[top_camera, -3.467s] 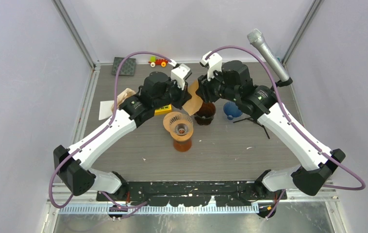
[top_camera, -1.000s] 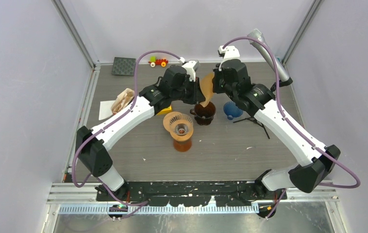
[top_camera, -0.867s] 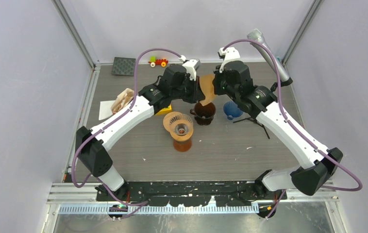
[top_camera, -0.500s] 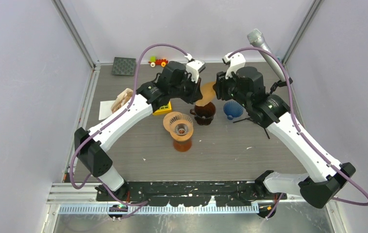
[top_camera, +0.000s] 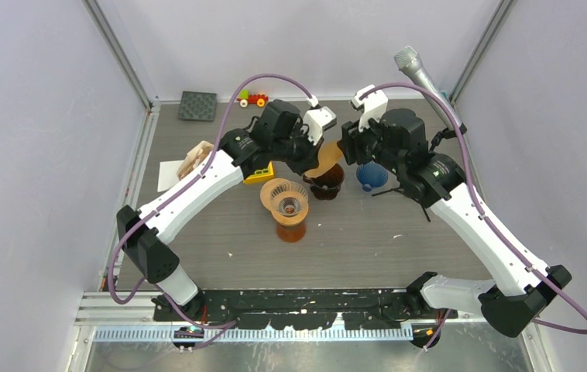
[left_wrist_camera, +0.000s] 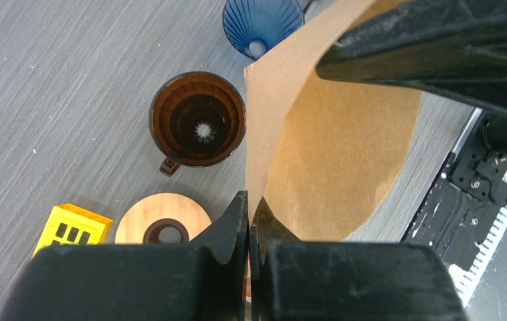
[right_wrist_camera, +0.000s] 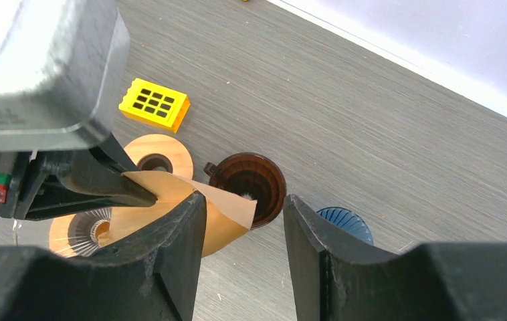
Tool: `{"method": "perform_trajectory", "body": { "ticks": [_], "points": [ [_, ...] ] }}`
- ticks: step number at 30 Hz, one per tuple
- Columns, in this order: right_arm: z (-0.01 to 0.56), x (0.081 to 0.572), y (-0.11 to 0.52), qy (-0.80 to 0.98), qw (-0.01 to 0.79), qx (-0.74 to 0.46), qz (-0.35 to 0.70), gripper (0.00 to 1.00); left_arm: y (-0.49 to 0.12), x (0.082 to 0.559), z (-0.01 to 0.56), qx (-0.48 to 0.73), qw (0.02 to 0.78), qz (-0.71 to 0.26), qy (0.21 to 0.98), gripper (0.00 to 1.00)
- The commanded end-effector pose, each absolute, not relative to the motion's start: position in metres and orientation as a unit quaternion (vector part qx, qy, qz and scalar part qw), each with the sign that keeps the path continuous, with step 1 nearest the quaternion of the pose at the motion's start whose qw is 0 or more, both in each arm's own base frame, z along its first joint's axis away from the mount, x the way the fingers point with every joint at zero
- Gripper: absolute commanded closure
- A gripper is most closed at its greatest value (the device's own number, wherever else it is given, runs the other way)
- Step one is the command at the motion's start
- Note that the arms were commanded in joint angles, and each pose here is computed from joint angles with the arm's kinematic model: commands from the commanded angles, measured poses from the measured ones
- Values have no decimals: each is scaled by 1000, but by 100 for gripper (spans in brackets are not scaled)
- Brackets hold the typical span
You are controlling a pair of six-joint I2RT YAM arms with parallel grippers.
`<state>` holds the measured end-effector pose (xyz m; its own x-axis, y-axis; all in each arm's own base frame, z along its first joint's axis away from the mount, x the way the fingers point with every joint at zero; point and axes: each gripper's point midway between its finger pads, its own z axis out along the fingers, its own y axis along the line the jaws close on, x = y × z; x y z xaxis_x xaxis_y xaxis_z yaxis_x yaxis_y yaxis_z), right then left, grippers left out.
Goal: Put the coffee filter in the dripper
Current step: Place the coffee filter in the coffee dripper.
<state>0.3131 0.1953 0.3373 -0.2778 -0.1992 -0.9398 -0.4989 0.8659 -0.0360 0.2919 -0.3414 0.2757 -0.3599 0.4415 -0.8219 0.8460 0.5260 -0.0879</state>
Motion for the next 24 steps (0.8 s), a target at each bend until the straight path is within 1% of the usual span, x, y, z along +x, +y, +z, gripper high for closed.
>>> {"method": "perform_trajectory", "body": {
  "ticks": [1, 7, 11, 13, 20, 24],
  "points": [
    [342, 312, 197, 778, 564, -239, 138, 49, -338, 280, 306, 444, 412, -259, 752, 100],
    [334, 308, 201, 781, 552, -255, 145, 55, -336, 280, 308, 446, 419, -252, 750, 100],
    [328, 308, 201, 783, 548, -257, 145, 60, -335, 281, 311, 443, 425, -252, 748, 100],
    [329, 305, 204, 780, 546, -262, 157, 64, -335, 281, 312, 443, 426, -252, 748, 100],
    [329, 304, 201, 778, 550, -261, 157, 82, -335, 286, 317, 435, 440, -247, 746, 100],
    [327, 305, 199, 779, 551, -259, 152, 86, -335, 288, 320, 431, 444, -245, 746, 100]
  ]
}}
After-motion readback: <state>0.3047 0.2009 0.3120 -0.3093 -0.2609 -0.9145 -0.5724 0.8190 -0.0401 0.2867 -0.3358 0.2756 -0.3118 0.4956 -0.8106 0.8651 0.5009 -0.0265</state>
